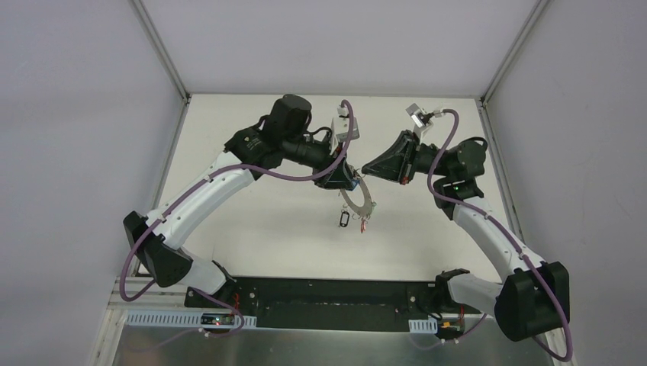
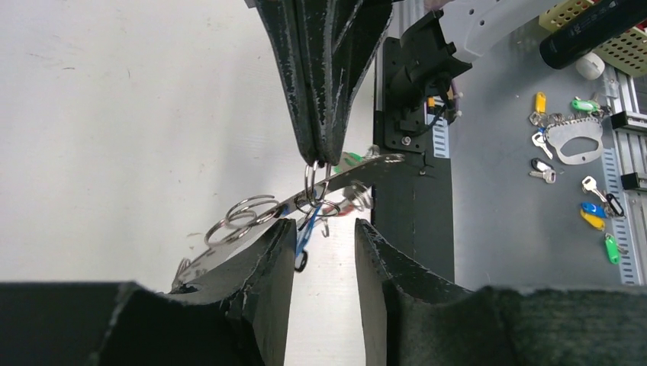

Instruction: Put the keys on the keyring

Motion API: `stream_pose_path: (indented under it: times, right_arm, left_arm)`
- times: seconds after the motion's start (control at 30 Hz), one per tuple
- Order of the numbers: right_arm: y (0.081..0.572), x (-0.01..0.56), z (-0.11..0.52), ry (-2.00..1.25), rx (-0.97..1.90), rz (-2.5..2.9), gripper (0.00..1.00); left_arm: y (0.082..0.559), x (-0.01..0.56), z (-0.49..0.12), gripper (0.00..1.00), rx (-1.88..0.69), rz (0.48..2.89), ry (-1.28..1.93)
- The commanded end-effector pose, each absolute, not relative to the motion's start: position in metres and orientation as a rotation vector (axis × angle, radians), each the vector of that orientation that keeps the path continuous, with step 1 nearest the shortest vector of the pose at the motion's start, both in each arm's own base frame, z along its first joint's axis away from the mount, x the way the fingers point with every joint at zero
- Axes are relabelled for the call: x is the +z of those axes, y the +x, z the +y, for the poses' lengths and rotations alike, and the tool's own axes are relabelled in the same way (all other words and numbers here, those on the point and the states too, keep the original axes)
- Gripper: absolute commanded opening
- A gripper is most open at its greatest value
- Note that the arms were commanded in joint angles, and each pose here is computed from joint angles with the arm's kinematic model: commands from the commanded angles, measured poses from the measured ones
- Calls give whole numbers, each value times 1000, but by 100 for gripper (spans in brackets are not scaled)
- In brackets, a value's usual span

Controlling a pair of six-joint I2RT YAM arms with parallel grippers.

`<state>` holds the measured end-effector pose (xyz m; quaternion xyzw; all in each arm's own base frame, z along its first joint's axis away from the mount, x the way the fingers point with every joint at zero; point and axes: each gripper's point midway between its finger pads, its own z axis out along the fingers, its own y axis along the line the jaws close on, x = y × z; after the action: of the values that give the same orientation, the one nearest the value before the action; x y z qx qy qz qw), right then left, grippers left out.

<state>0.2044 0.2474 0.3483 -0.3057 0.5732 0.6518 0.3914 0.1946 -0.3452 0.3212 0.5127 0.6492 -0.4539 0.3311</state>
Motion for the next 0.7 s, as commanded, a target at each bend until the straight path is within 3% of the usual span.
stream_pose_path:
  times: [0.0, 0.43, 0.67]
  right_arm:
    - [188, 366, 242, -895, 1587, 1316, 0]
    - [182, 360, 241, -918, 1594, 1316, 0]
    - [182, 361, 242, -916, 1598, 1316, 0]
  left_arm:
    - [193, 346, -334, 36, -1132, 1599, 1345]
    - [195, 361, -348, 43, -1239, 1604, 1302]
    - [197, 361, -357, 38, -1303, 1634, 1272]
